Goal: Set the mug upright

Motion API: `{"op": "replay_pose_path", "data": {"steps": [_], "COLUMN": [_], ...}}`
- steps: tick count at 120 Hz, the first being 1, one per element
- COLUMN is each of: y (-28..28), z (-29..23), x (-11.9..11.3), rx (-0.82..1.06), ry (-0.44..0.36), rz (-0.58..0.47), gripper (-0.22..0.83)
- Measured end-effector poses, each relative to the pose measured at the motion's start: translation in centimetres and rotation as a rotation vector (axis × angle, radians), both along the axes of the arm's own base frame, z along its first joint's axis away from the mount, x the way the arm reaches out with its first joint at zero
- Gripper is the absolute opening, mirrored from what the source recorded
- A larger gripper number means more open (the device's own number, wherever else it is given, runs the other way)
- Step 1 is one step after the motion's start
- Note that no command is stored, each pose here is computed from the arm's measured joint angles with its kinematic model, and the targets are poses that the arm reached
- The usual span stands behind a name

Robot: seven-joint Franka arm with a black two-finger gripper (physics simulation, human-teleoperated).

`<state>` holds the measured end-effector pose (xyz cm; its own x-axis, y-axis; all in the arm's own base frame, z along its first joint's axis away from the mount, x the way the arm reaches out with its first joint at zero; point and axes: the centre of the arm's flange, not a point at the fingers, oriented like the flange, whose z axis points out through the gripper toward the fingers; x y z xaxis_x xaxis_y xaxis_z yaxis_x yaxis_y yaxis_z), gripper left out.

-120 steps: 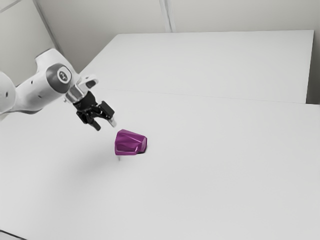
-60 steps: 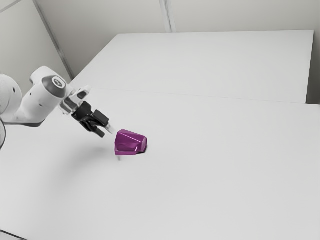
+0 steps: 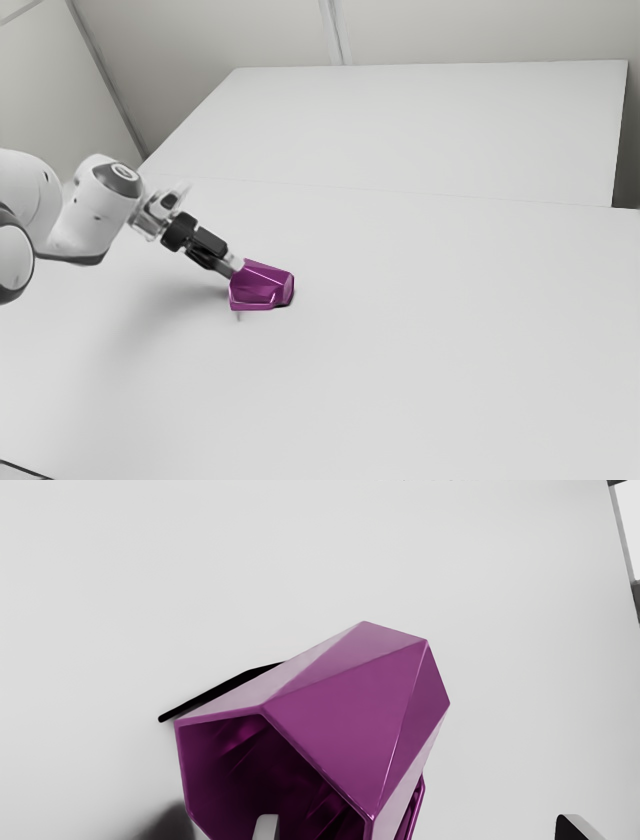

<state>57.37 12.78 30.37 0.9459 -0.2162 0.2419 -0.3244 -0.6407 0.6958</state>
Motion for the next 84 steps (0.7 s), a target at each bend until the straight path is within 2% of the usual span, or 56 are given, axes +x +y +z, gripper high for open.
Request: {"op": "replay_pose_path", "data": {"steps": [24,35,44,65,84], "y": [-0.8,-1.2,-1.3,-1.6,-1.8], "z": [-1.7,-2.4,-2.8,-2.9,-2.9], "x": [-0.1,-0.1,-0.2,-0.3,-0.2], "rx": [-0.09,-0.13,-0.154,-0.176,-0.183], "ry": [-0.007,0.0,0.009,0.014,0.013], "rz": [-0.019,-0.017,-0.014,-0.016,-0.022], "gripper": [0.61,0.55,0.45,0.1,-0.06]}}
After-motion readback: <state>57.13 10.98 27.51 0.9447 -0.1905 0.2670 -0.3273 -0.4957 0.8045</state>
